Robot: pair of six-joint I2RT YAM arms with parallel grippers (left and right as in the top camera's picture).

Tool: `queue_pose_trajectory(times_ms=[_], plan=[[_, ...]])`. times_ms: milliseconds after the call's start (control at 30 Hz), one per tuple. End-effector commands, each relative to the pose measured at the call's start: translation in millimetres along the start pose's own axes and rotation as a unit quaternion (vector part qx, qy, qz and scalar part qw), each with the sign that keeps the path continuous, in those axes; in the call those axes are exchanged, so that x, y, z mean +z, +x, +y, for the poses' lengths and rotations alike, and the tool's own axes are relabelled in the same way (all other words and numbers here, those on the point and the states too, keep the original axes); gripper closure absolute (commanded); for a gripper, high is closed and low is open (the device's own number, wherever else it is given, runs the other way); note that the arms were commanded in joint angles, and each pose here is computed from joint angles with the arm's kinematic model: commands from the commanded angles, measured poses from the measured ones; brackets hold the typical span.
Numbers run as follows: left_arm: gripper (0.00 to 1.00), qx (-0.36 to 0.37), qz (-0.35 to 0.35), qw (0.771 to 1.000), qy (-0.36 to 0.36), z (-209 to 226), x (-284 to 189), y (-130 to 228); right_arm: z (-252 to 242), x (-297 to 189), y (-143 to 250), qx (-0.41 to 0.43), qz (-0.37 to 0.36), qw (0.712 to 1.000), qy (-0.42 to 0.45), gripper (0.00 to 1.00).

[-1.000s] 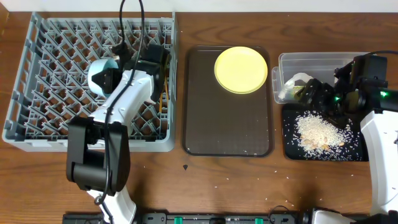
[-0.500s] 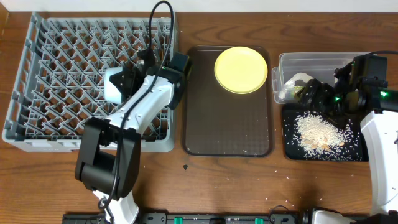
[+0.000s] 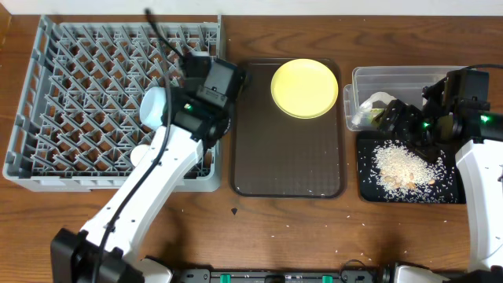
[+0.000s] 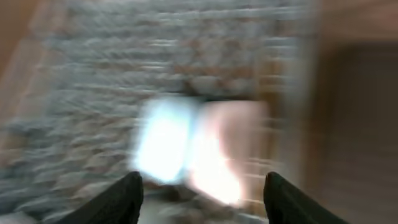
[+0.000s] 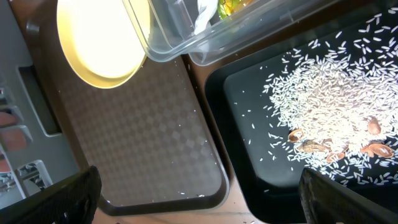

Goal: Sort waste into correct bins and load items into the dishwasher
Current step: 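Carry the blue bowl into the rack and release it upright-tilted, then reach the left gripper to the yellow plate and grasp its edge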

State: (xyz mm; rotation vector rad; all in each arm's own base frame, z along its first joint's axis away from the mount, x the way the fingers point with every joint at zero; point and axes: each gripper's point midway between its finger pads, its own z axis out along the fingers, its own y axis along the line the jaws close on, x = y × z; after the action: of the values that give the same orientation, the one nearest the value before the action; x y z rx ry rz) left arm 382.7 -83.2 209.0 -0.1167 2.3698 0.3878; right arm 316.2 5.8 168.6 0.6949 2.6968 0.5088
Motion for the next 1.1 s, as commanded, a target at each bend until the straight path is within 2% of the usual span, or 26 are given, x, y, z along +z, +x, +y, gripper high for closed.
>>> queue_pose_trajectory(times_ms=[0,100,400,600,733,867,1067], plan=[[0.38,-0.015,0.060,0.971,0.233,-86,-16,12,6,-4,0,-0.005,-0.004,1.000,-0.008,0.01],[0.37,0.004,0.053,0.953,0.298,-121,-14,9,6,-4,0,-0.005,-0.004,1.000,-0.008,0.01],[0.37,-0.005,0.112,0.934,0.340,-189,49,42,6,-4,0,-0.005,-0.004,1.000,-0.008,0.01],[0.38,0.002,0.077,0.927,0.368,-234,65,45,6,-4,0,-0.005,-0.004,1.000,-0.008,0.01],[0.43,0.009,0.062,0.920,0.386,-266,77,57,6,-4,0,-0.005,-0.003,1.000,-0.008,0.01],[0.47,0.015,0.077,0.920,0.385,-277,89,76,6,-4,0,-0.005,-0.003,1.000,-0.008,0.01],[0.52,0.033,0.147,0.924,0.350,-256,89,106,6,-4,2,-0.004,0.000,1.000,-0.006,0.01]])
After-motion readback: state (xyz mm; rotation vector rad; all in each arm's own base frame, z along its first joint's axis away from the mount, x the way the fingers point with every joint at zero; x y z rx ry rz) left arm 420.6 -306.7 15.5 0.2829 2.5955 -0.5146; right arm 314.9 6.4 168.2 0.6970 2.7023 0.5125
